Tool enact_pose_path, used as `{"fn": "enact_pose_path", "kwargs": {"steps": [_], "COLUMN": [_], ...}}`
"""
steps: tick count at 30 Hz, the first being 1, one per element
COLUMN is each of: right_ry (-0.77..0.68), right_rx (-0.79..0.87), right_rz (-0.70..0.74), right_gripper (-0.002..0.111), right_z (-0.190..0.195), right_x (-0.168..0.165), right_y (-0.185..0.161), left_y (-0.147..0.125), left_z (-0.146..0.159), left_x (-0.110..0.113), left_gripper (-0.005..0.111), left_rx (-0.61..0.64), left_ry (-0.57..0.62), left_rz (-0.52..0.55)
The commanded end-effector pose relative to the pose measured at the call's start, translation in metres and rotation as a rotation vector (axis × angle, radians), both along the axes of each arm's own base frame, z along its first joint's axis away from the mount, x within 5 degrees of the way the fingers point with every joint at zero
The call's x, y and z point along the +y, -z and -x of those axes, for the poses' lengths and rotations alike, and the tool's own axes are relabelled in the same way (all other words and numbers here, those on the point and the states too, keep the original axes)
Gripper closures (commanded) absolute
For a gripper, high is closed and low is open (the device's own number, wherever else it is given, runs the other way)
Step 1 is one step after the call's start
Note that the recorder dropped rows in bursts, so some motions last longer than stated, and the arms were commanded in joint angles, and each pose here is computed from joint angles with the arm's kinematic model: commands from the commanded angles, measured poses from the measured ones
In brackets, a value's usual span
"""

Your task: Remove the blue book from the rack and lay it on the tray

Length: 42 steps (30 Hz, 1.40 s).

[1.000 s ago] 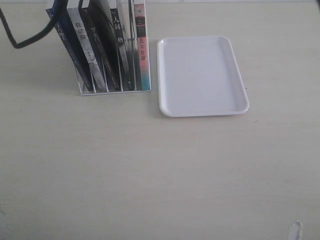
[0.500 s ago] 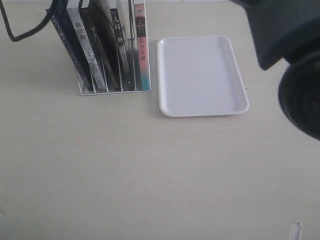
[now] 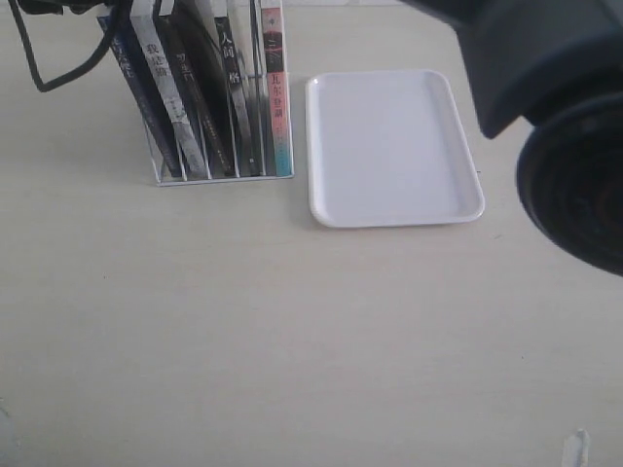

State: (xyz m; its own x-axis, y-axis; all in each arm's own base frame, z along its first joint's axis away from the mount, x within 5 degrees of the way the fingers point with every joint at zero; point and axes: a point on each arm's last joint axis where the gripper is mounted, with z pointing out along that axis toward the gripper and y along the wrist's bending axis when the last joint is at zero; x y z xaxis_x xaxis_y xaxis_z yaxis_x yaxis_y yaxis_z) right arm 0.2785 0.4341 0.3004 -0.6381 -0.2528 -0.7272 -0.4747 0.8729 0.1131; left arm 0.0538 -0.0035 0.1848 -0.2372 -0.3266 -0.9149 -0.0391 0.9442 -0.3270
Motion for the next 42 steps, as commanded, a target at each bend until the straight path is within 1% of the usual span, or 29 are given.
{"fn": "enact_pose_path", "kwargs": {"steps": [1, 3, 4, 7, 13, 22, 35, 41, 42], "right_ry": [0.001, -0.017, -0.021, -0.022, -0.031, 0.017, 0.018, 0.025, 0.026], "right_rx": [0.011, 0.004, 0.005, -0.001, -0.018, 0.001, 0.029, 0.035, 0.04], "right_rz": [-0.011, -0.056, -0.075, -0.096, -0.088, -0.034, -0.053, -0.039, -0.03], "right_gripper": [0.059, 0.051, 0.05, 0.052, 0.064, 0.063, 0.063, 0.064, 0.064], "right_z": [-0.004, -0.003, -0.002, -0.002, -0.002, -0.011, -0.012, -0.013, -0.013], "right_x": [-0.003, 0.0, 0.001, 0.002, 0.0, -0.01, -0.01, -0.012, -0.01], "right_y": [-0.001, -0.005, -0.008, -0.016, -0.024, -0.02, -0.019, -0.018, -0.013], "left_y": [0.0, 0.0, 0.0, 0.0, 0.0, 0.0, 0.0, 0.0, 0.0], "left_z": [0.0, 0.0, 0.0, 0.0, 0.0, 0.0, 0.0, 0.0, 0.0], "left_x": [0.0, 0.0, 0.0, 0.0, 0.0, 0.0, 0.0, 0.0, 0.0], "left_gripper": [0.101, 0.101, 0.101, 0.101, 0.101, 0.101, 0.101, 0.101, 0.101], "left_rx": [-0.013, -0.013, -0.013, -0.013, -0.013, -0.013, -0.013, -0.013, -0.013], "left_ry": [0.002, 0.002, 0.002, 0.002, 0.002, 0.002, 0.002, 0.002, 0.002], "left_rz": [0.005, 0.005, 0.005, 0.005, 0.005, 0.005, 0.005, 0.005, 0.005]}}
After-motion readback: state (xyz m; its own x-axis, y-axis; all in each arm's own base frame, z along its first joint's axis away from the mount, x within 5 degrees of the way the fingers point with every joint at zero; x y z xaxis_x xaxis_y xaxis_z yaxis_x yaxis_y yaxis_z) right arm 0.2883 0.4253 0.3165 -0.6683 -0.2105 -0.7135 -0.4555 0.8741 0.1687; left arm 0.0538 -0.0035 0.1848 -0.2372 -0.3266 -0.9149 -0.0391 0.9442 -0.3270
